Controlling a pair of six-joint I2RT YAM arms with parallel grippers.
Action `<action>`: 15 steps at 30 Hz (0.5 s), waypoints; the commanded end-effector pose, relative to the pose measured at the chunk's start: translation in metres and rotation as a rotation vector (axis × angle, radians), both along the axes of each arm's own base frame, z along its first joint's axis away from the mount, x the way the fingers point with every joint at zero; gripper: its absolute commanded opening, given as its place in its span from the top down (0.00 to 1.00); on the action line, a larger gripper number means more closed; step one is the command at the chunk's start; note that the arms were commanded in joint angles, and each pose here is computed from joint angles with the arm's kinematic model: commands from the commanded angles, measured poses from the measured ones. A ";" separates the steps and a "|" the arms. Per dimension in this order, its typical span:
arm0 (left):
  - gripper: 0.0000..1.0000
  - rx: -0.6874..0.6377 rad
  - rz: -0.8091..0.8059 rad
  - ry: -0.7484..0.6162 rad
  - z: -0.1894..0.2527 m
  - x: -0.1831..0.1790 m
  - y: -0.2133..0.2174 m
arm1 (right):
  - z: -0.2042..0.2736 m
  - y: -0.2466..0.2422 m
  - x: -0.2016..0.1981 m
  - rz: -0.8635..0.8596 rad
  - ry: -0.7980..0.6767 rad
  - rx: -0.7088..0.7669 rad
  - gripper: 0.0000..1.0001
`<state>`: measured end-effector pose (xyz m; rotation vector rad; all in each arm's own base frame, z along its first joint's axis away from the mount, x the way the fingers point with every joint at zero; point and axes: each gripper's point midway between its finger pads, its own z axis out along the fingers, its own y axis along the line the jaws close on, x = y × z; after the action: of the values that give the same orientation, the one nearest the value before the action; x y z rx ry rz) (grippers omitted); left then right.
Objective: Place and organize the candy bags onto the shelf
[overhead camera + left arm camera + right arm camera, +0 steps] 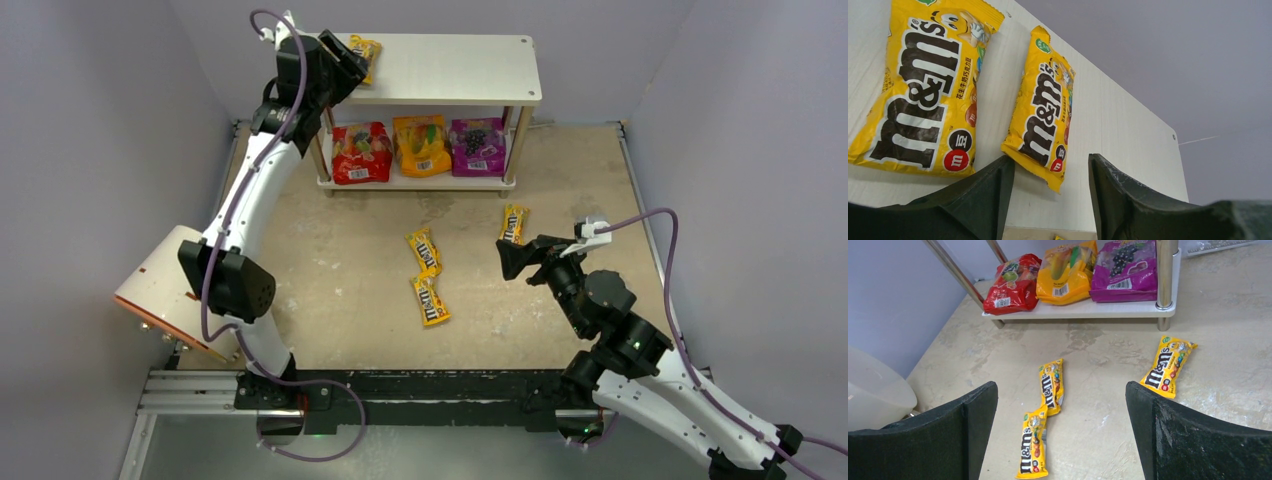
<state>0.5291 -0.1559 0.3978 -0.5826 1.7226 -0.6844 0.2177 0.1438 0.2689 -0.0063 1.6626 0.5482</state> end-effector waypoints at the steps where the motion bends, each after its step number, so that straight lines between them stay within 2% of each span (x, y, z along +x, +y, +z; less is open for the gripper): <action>1: 0.42 0.004 -0.005 -0.080 0.037 -0.024 0.010 | 0.005 -0.002 0.002 -0.016 -0.019 0.005 0.01; 9: 0.36 -0.010 -0.033 -0.138 0.051 -0.044 0.010 | 0.004 -0.001 0.003 -0.014 -0.016 -0.001 0.01; 15: 0.30 0.020 -0.001 -0.180 0.063 -0.044 0.018 | 0.004 0.000 0.002 -0.010 -0.016 -0.002 0.01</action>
<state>0.4914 -0.1483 0.4252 -0.5378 1.6652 -0.7141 0.2176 0.1440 0.2688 -0.0080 1.6630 0.5483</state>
